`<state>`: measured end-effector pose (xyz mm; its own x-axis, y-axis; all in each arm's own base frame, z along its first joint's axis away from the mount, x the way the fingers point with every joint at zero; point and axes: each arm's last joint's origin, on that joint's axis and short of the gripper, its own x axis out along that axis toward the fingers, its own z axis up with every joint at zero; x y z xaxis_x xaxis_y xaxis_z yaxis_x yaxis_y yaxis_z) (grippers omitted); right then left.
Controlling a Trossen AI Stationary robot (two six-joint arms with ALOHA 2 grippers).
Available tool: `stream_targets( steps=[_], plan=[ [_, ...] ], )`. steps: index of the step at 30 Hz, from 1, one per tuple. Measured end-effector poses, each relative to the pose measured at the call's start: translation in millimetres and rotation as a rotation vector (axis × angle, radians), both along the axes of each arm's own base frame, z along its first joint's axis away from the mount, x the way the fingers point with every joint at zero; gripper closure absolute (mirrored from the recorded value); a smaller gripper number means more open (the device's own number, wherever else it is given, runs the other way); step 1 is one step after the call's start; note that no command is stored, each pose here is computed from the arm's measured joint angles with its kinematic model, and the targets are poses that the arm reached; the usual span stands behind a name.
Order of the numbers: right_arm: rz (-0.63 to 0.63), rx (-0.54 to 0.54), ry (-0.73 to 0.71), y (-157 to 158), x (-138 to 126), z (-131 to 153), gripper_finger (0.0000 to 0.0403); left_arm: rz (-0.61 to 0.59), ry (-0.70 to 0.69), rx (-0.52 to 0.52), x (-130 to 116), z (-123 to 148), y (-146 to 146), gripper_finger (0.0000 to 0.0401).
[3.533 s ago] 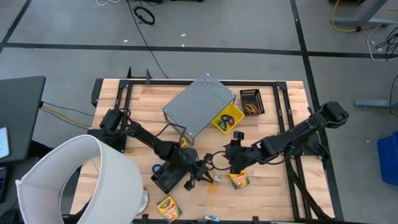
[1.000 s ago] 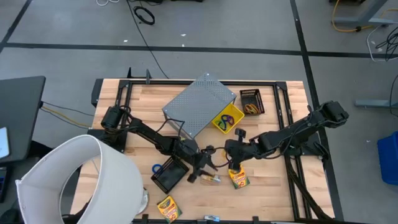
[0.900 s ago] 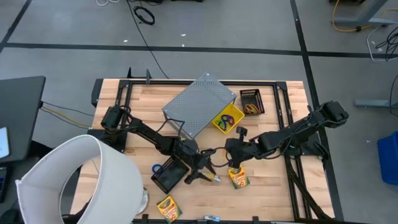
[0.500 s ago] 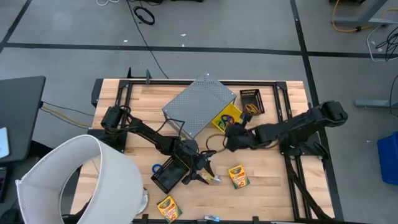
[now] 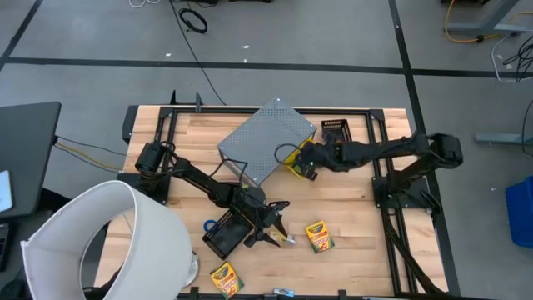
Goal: Pick & Place Office Desk Supplies
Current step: Put the yellow spring keychain into the yellow bin, then put the blue spring keychain into the yellow bin
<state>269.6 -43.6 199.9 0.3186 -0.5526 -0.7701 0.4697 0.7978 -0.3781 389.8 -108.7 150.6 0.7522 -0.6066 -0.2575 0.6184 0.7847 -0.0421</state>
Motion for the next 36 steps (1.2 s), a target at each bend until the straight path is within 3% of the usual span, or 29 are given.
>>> stream_targets(
  steps=[6, 12, 17, 27, 36],
  plan=[
    [0.054, 0.111, -0.044, -14, 3, 1, 0.0255, 0.000, -0.006, 0.009, 0, 0, 1, 0.0208],
    [0.106, 0.133, -0.097, -15, 8, 3, 0.0181, -0.007, 0.020, 0.038, -1, -4, 1, 0.0208],
    [0.195, 0.164, -0.132, 4, 14, 5, 0.0169, -0.017, 0.069, 0.068, -3, -10, 1, 0.0208],
    [0.405, 0.157, -0.152, 74, 18, 7, 0.0168, 0.001, 0.189, 0.122, -10, -18, -1, 0.0208],
    [0.468, 0.115, -0.176, 119, 9, 8, 0.0168, 0.253, 0.224, 0.393, -31, 17, -21, 0.0208]
  ],
)
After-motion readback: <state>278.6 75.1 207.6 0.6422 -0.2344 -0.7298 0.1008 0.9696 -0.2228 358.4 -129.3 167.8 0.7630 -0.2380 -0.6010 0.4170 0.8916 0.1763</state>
